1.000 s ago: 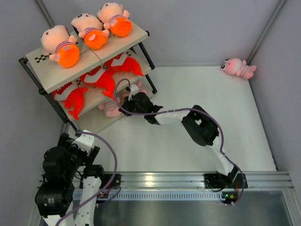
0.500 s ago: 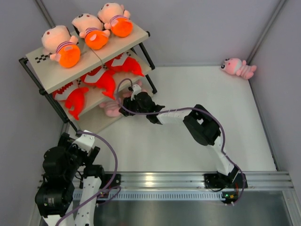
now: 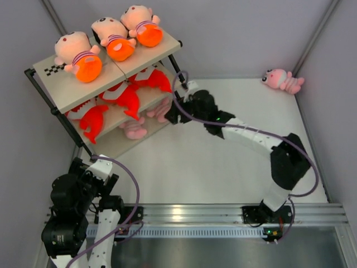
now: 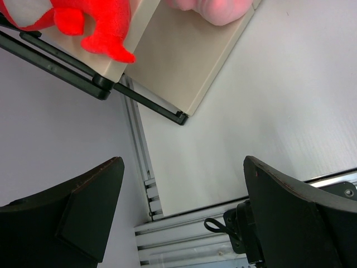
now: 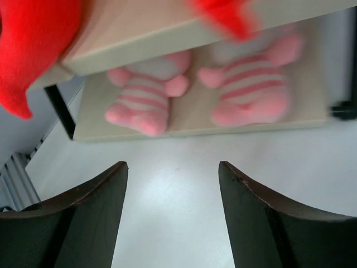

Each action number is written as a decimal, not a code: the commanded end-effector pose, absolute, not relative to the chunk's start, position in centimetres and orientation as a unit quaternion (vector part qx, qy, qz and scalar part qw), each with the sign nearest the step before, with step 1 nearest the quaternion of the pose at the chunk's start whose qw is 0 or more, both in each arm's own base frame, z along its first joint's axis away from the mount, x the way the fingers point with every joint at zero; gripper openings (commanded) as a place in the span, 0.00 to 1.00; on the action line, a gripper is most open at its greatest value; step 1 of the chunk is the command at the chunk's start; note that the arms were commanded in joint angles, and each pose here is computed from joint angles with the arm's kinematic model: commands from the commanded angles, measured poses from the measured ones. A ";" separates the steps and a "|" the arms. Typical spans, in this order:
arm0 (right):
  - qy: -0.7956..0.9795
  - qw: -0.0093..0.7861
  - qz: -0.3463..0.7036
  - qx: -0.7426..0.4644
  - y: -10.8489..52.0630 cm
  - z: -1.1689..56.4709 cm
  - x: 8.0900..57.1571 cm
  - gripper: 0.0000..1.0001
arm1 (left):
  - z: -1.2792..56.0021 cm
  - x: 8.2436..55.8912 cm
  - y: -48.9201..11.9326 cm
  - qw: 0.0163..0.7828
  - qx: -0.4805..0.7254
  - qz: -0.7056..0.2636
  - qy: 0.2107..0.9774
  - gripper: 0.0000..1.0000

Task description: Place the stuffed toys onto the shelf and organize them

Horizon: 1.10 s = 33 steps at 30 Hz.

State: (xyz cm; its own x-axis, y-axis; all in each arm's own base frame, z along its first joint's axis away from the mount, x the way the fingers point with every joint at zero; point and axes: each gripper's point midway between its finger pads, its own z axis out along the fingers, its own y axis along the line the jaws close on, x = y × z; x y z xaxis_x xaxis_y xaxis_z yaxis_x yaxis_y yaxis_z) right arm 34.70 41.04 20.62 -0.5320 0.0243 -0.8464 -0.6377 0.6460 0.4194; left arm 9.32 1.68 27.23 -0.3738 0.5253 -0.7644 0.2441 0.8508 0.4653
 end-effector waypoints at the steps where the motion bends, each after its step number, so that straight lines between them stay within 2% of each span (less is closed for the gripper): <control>1: 0.822 0.475 0.298 -0.100 29.0 24.7 38.7 0.67 | 27.5 9.0 1.5 0.512 0.240 0.137 0.813 0.95; 6: 0.831 0.514 0.207 0.057 11.8 26.2 45.0 0.69 | 27.0 9.3 1.2 0.506 0.245 0.126 0.817 0.95; 12: 0.810 0.540 0.145 0.175 -1.3 26.1 49.0 0.69 | 26.8 9.6 1.4 0.494 0.242 0.126 0.825 0.95; 21: 0.786 0.534 0.124 0.286 -10.6 21.0 53.2 0.68 | 26.2 10.0 0.8 0.485 0.263 0.112 0.827 0.95; 27: 0.766 0.537 0.086 0.343 -15.9 17.9 56.3 0.69 | 26.7 9.5 -0.3 0.509 0.299 0.104 0.800 0.95; 30: 0.757 0.535 0.063 0.370 -18.1 16.5 57.4 0.78 | 27.4 9.1 -1.1 0.528 0.308 0.092 0.786 0.95; 33: 0.736 0.554 0.052 0.386 -20.3 16.8 59.3 0.82 | 27.5 9.0 -1.6 0.534 0.310 0.079 0.782 0.95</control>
State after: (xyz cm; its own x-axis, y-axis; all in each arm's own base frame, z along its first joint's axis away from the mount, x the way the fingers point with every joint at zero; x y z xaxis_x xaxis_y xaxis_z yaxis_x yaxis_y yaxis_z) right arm 56.32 -16.64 12.51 -0.2670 0.6518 -0.7098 0.5144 0.7193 0.4670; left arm 9.28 -0.54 26.89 -0.2882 0.5709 -0.7688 0.3675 0.8073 0.4617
